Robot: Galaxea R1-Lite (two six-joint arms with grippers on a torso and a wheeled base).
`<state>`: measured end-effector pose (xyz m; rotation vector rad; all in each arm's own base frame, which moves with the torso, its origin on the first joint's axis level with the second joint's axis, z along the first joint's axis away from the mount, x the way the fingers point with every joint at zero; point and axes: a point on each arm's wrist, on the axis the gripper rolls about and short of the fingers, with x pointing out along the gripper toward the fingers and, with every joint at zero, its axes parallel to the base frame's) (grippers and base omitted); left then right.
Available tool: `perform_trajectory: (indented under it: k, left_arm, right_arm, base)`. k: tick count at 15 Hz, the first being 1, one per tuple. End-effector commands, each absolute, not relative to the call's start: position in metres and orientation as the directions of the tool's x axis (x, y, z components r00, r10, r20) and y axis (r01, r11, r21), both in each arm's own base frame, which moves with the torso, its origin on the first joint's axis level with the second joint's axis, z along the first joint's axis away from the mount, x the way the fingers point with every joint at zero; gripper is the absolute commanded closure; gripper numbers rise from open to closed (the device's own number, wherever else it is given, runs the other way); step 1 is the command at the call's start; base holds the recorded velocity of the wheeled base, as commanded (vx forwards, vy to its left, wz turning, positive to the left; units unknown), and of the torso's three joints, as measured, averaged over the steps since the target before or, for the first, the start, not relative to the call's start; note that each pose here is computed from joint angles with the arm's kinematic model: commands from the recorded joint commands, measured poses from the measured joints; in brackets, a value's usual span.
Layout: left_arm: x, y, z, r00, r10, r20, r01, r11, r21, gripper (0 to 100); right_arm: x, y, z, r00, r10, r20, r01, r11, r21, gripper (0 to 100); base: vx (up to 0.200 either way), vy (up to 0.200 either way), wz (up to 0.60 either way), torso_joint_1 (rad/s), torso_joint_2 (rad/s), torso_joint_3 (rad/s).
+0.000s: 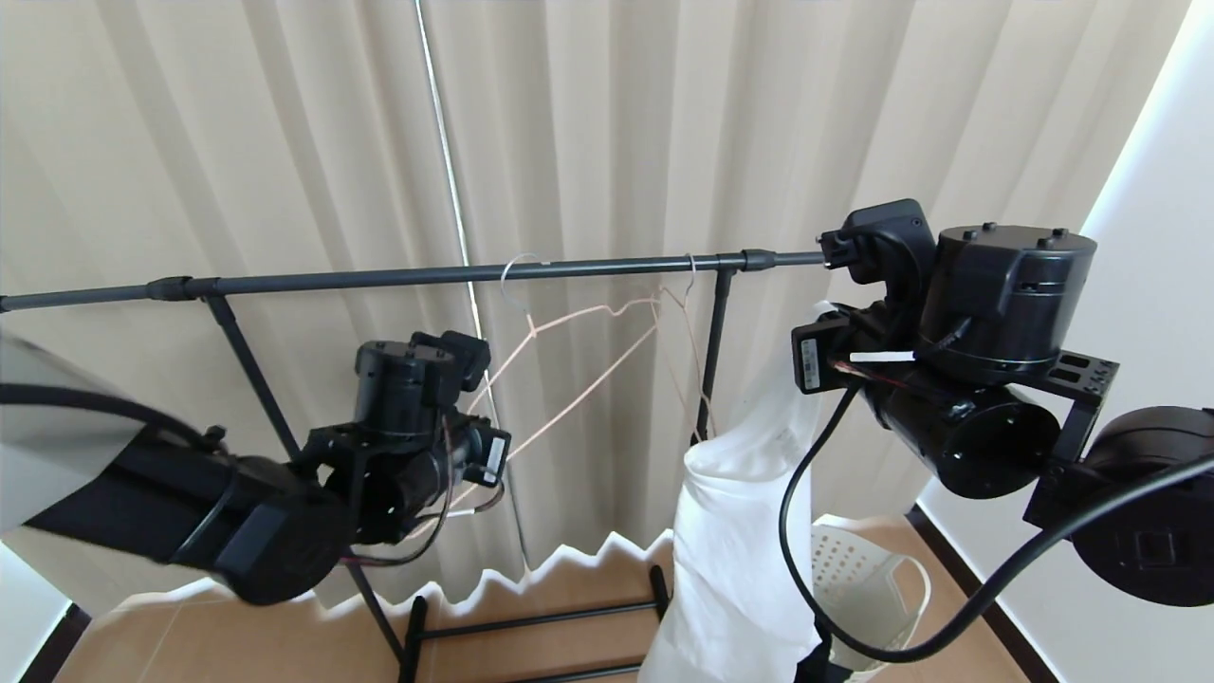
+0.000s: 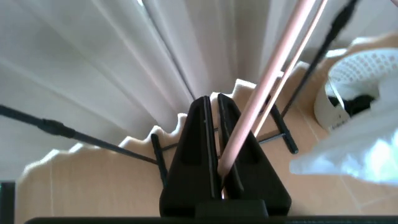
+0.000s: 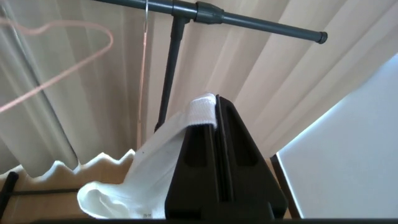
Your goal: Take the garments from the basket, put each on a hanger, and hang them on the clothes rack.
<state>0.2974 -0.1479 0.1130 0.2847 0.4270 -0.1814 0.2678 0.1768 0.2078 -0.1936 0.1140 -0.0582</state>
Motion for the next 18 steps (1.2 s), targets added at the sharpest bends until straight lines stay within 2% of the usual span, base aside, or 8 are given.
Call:
perform_trajectory:
  k: [1,4,9,18]
  left_arm:
    - [0.237,-0.121,0.119,0.885,-0.278,-0.373,0.401,0.863,0.309,100]
    - [0.21,-0.117,0.117,0.845,-0.41,-0.344,0.515,0.798,0.314,100]
    - [0.204,-0.136,0.112,0.801,-0.476,-0.364,0.583,0.759,0.29,100]
    - [0.245,-0.176,0.105,0.804,-0.482,-0.349,0.565,0.802,0.194,100]
  right_arm:
    - [0.281,0.176,0.195,0.987,-0.117,-0.114,0.088,0.97,-0.227,100]
    - [0.293,0.177,0.188,0.982,-0.169,-0.082,0.145,0.959,-0.242,100]
    - [0.304,0.176,0.184,0.971,-0.231,-0.06,0.21,0.947,-0.243,100]
    - [0.306,0.175,0.184,0.97,-0.238,-0.054,0.219,0.946,-0.238,100]
  base:
    - [0.0,0.0,0.0,0.0,0.0,0.0]
    - [0.0,0.0,0.0,0.0,0.0,0.0]
    - [0.0,0.0,0.0,0.0,0.0,0.0]
    - [0.0,0.0,0.0,0.0,0.0,0.0]
